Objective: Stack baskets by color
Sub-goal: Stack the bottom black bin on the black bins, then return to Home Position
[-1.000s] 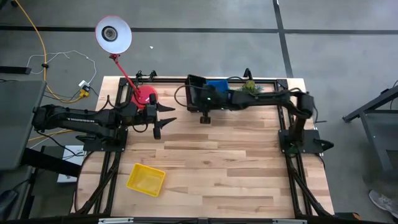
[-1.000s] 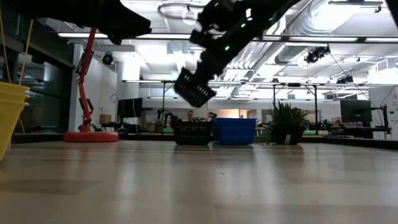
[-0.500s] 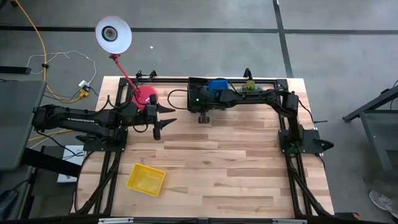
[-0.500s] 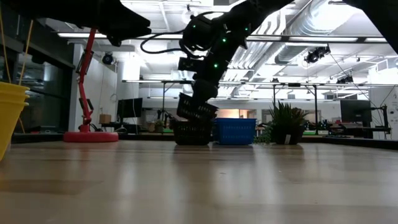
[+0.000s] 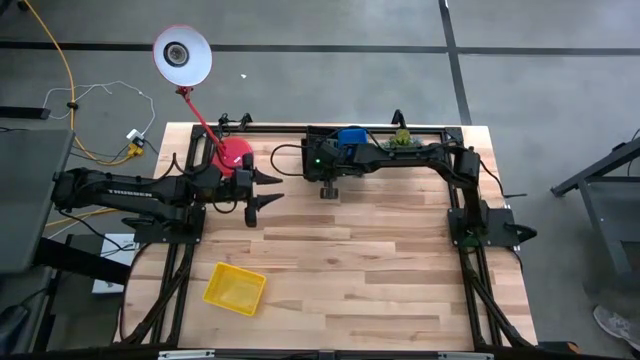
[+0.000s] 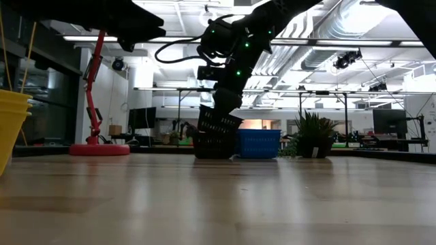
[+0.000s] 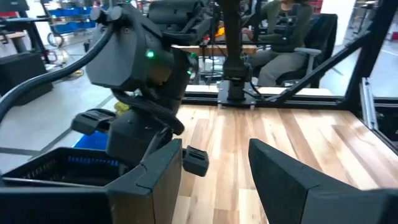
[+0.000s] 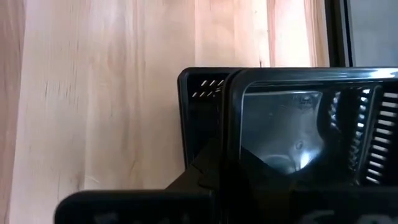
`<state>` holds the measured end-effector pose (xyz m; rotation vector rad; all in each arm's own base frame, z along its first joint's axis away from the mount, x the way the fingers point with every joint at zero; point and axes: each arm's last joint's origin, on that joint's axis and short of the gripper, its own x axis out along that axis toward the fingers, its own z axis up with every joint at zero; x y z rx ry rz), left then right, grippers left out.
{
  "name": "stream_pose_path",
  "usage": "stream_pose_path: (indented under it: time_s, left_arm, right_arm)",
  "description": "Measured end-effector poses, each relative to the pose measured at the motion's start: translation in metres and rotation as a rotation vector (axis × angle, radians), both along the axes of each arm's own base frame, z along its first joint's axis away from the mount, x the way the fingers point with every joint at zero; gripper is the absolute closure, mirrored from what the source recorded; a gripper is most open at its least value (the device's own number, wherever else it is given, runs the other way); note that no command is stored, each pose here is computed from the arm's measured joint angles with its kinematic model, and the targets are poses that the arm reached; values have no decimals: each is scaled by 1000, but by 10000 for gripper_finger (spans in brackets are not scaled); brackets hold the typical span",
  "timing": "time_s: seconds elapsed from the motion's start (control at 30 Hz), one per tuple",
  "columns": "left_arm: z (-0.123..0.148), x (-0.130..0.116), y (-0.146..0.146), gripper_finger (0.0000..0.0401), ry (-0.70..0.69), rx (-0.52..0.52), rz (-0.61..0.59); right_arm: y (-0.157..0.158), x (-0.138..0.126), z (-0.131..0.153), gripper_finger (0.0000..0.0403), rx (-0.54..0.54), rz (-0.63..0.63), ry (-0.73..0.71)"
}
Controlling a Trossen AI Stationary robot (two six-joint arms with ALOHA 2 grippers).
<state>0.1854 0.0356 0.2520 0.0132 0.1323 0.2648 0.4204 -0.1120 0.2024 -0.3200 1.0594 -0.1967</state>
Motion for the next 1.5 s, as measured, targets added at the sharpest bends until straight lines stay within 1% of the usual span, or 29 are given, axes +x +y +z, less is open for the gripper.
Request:
stream_pose_path:
  time_s: [0.2, 0.67, 0.8, 1.0, 1.07, 1.17, 1.27, 1.33, 1.5]
  left_arm:
    - [0, 0, 0, 227, 5, 17, -3]
    - [0, 0, 0, 227, 4, 17, 0]
    - [0, 0, 0, 227, 4, 18, 0]
    - [0, 0, 0, 227, 4, 18, 1]
    - [0, 0, 0, 227, 4, 18, 1]
    - [0, 0, 0, 227, 4, 18, 1]
    - [0, 0, 0, 227, 4, 18, 1]
    - [0, 0, 0, 227, 4, 18, 1]
    - [0, 0, 0, 227, 5, 17, 1]
  right_arm:
    - [0, 0, 0, 403, 8, -12, -4]
    - [0, -1, -1, 398, 15, -21, 1]
    - [0, 0, -1, 368, 12, -19, -3]
    - [1, 1, 0, 296, -8, -7, -6]
    - [3, 1, 0, 275, -29, -1, 5]
    - [7, -1, 3, 251, -89, 0, 39]
    - [11, -6, 11, 236, -122, -8, 64]
    - [12, -12, 16, 232, -112, -13, 94]
    - [15, -31, 33, 233, -58, -80, 141]
